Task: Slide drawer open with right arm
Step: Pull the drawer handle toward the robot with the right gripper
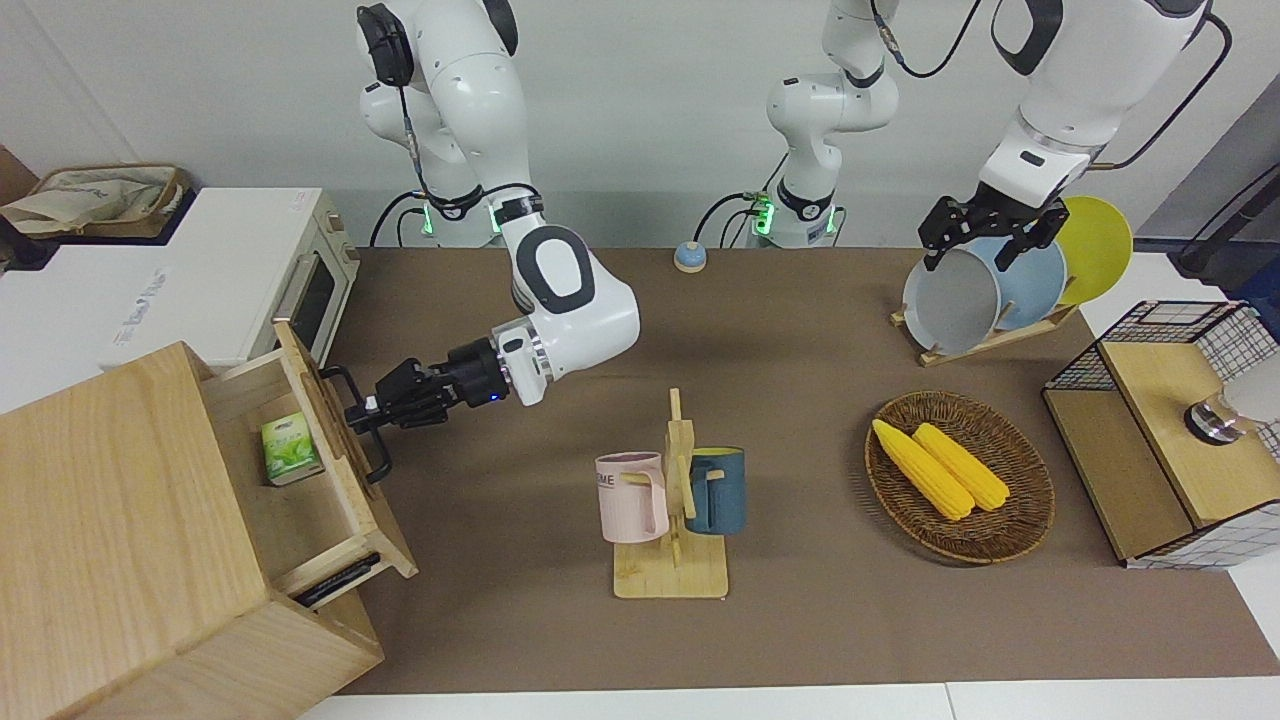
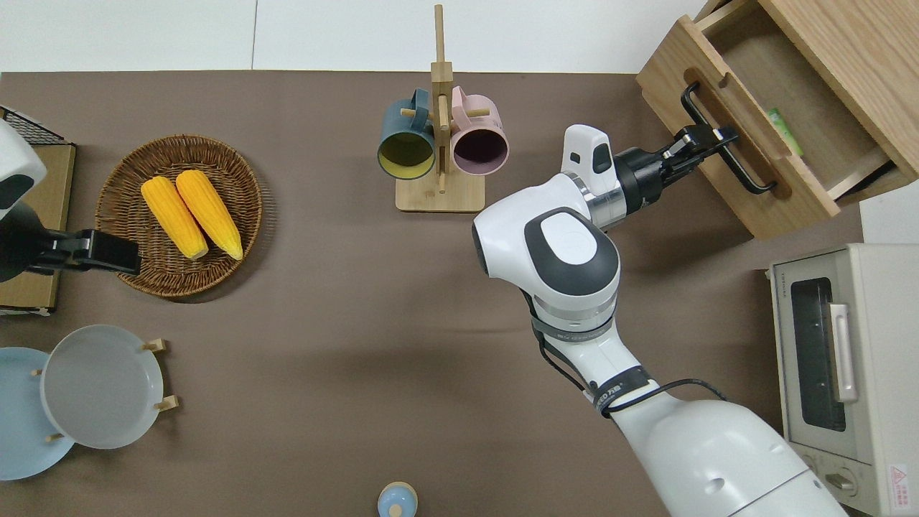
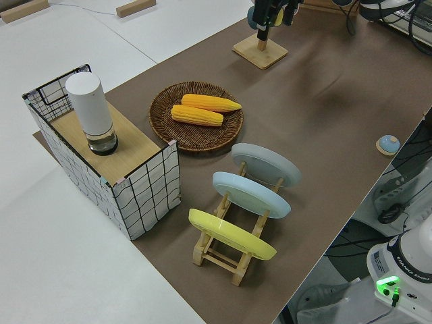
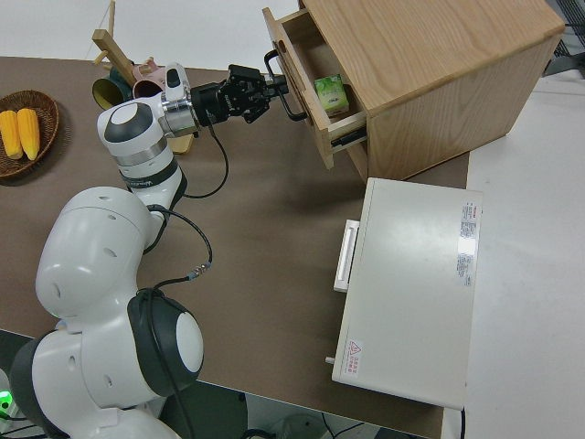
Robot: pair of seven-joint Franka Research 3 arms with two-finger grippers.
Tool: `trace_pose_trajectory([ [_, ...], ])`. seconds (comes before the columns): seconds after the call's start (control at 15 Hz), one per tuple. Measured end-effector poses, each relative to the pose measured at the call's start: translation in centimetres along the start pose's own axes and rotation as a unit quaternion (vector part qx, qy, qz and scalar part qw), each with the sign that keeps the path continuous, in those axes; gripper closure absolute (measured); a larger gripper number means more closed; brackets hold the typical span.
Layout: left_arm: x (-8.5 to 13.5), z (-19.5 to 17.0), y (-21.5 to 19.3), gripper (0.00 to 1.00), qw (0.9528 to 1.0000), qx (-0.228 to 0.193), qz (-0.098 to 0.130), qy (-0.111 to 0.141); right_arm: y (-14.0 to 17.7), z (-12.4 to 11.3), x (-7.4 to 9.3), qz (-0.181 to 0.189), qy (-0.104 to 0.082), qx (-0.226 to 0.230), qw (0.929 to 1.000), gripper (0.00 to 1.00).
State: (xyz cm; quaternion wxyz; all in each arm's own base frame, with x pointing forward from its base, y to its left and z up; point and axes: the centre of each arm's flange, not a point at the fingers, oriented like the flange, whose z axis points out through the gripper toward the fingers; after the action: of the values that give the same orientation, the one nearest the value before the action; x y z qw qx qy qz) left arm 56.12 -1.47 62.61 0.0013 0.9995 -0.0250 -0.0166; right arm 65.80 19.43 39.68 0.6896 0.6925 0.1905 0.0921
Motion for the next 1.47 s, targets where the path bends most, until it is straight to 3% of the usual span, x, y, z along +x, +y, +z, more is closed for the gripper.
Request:
trace_pose_trajectory([
  [0.87, 0.0, 0.0, 0.0, 0.00, 1.0000, 0.000, 0.000, 0.000, -0.8, -10.4, -1.3, -0.006, -0.001, -0.010, 0.9999, 0.81],
  [1.47, 0.0, 0.0, 0.0, 0.00, 1.0000, 0.000, 0.000, 0.000, -0.6, -13.0, -1.8, -0.002, 0.002, -0.004, 1.0000, 0.81],
])
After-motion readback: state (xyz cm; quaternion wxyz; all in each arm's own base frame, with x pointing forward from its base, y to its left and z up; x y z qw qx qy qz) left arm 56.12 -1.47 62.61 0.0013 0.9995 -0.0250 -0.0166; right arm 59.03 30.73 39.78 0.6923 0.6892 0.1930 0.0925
